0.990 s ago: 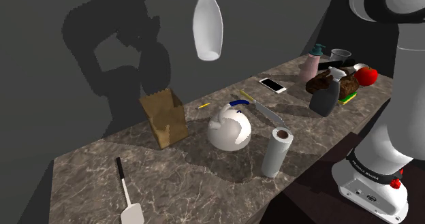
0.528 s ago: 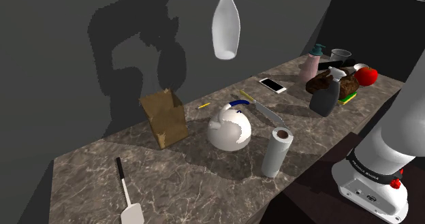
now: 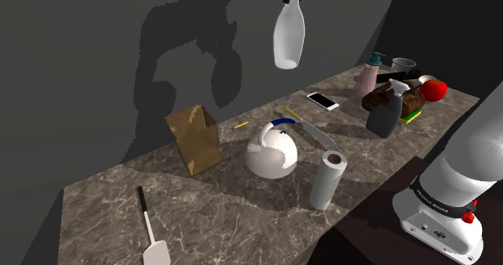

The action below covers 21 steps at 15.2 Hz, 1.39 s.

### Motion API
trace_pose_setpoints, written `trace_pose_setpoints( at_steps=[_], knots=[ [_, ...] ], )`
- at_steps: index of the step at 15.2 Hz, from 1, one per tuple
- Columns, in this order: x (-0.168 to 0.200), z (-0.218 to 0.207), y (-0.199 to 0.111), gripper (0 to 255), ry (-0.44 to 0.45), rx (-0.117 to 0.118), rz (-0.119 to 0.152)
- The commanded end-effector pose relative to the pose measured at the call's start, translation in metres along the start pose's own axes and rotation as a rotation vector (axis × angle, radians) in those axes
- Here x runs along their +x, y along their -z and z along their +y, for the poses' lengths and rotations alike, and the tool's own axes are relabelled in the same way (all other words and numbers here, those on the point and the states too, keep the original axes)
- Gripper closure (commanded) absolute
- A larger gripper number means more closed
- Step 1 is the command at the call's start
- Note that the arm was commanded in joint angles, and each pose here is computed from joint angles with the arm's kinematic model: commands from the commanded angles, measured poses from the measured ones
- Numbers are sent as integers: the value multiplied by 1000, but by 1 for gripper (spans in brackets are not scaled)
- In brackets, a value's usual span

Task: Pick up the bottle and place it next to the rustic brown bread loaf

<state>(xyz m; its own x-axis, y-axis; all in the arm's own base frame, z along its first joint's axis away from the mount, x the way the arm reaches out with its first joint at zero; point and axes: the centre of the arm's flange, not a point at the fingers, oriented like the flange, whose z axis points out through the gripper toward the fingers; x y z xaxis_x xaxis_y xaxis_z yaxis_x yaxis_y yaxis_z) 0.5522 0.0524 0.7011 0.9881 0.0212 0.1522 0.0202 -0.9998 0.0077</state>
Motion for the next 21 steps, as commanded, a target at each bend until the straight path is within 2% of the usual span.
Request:
trace_pose_setpoints(
  at_steps=[1,21],
  knots=[
    [-3,27,-7,255,1,0,1],
    [-32,282,-70,255,1,0,1]
  ],
)
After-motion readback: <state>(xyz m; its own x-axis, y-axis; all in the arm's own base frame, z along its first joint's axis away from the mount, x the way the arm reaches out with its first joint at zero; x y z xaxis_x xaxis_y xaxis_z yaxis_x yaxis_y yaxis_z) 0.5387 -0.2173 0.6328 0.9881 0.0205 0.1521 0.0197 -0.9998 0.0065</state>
